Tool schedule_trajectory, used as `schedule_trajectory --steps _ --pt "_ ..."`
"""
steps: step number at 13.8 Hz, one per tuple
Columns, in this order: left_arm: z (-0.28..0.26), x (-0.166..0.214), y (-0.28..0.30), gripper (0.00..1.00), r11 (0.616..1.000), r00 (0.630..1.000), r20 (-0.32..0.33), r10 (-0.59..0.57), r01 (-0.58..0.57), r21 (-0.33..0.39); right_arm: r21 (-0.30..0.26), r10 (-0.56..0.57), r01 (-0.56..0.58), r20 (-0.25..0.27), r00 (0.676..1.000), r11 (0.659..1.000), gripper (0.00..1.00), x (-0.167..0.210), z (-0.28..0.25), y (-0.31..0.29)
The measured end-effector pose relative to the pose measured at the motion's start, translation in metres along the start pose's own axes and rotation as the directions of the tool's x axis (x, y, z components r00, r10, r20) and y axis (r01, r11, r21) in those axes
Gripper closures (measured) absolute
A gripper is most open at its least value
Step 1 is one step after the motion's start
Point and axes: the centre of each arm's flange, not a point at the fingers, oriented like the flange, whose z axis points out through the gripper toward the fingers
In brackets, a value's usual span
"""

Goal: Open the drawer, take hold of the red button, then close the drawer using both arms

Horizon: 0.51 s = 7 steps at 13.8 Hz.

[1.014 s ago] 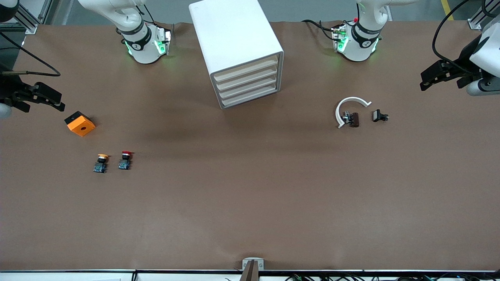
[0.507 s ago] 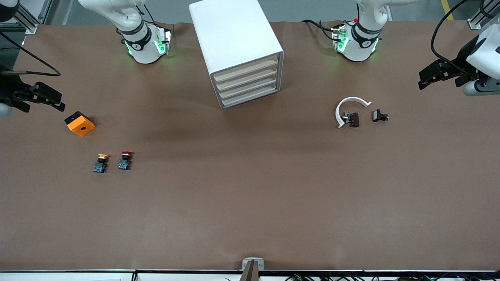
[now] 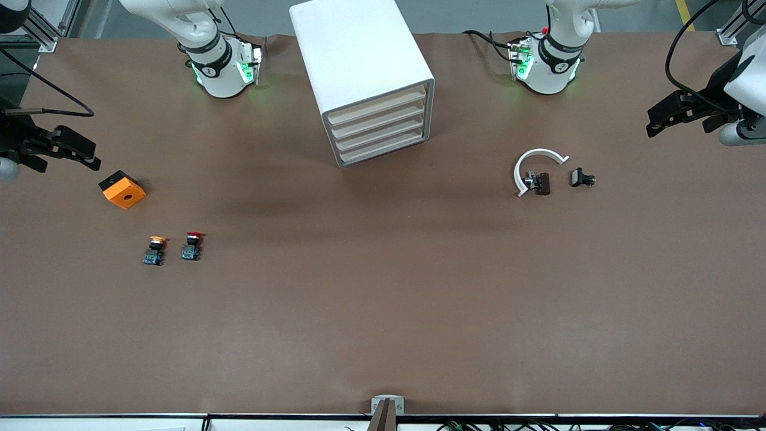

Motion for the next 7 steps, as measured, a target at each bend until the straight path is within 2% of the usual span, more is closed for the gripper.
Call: schedule_trajectory --steps 7 --pt "-0.0028 0.0012 -0.0005 0.0 1.0 1.0 -0.007 -0.003 0.003 0.002 0.0 0.0 0.0 0.0 1.0 1.0 0.0 0.0 -0.0002 -0.0001"
